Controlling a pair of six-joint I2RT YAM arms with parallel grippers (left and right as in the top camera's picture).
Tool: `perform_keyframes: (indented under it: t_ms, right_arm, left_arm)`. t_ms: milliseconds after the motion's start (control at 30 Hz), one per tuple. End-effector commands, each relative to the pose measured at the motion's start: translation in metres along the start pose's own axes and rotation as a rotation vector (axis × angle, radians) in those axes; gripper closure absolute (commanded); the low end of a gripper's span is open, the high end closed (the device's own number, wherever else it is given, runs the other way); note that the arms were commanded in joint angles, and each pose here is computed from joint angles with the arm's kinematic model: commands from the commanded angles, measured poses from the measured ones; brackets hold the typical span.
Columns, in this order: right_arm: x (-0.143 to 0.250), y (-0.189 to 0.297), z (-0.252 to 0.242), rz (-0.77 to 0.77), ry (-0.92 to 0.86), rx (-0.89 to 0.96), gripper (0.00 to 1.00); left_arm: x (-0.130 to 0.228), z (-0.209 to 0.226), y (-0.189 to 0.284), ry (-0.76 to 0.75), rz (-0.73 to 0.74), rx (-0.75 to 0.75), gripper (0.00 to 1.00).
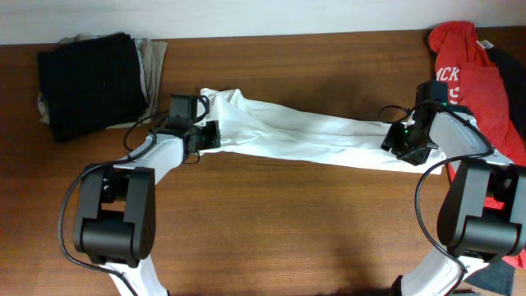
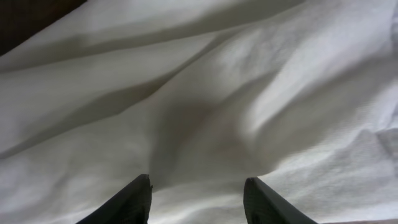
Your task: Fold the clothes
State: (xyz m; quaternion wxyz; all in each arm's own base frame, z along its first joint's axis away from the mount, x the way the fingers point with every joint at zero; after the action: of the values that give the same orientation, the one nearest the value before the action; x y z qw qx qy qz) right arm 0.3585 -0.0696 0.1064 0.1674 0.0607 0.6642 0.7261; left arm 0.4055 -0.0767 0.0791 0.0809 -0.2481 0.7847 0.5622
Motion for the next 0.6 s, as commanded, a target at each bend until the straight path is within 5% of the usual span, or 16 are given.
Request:
perform_keyframes:
  t_ms: [0, 67, 400, 567]
  right_arm:
    - [0.002, -0.004, -0.006, 0.009, 0.01, 0.081, 0.56]
    - [0.003, -0.004, -0.008, 0.012, 0.01, 0.107, 0.66]
    - [0.001, -0.004, -0.005, 0.006, 0.037, 0.077, 0.72]
    - [-0.005, 0.008, 0.002, 0.009, 0.037, 0.007, 0.79]
  left_arm:
    - [0.005, 0.03, -0.015, 0.037, 0.028, -0.105, 0.99]
    - [0.001, 0.049, -0.011, 0.11, 0.009, -0.189, 0.99]
    - [-0.013, 0.148, 0.033, 0.448, 0.029, -0.361, 0.99]
    - [-0.033, 0.139, 0.077, 0.448, -0.073, -0.334, 0.99]
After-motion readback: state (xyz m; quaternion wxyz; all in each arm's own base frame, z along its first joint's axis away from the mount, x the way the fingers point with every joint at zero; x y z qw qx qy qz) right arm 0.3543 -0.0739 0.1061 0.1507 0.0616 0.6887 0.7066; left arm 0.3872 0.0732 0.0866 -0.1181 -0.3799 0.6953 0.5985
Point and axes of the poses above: each gripper's point midway between its finger pads, its own y axis back along the fingers, its own z axis along the line the jaws close on, x = y × z, the point moved 9 cm from there along y, back along the fingers, and after that the axes turned 12 degrees about y, right-handed, at the moved point
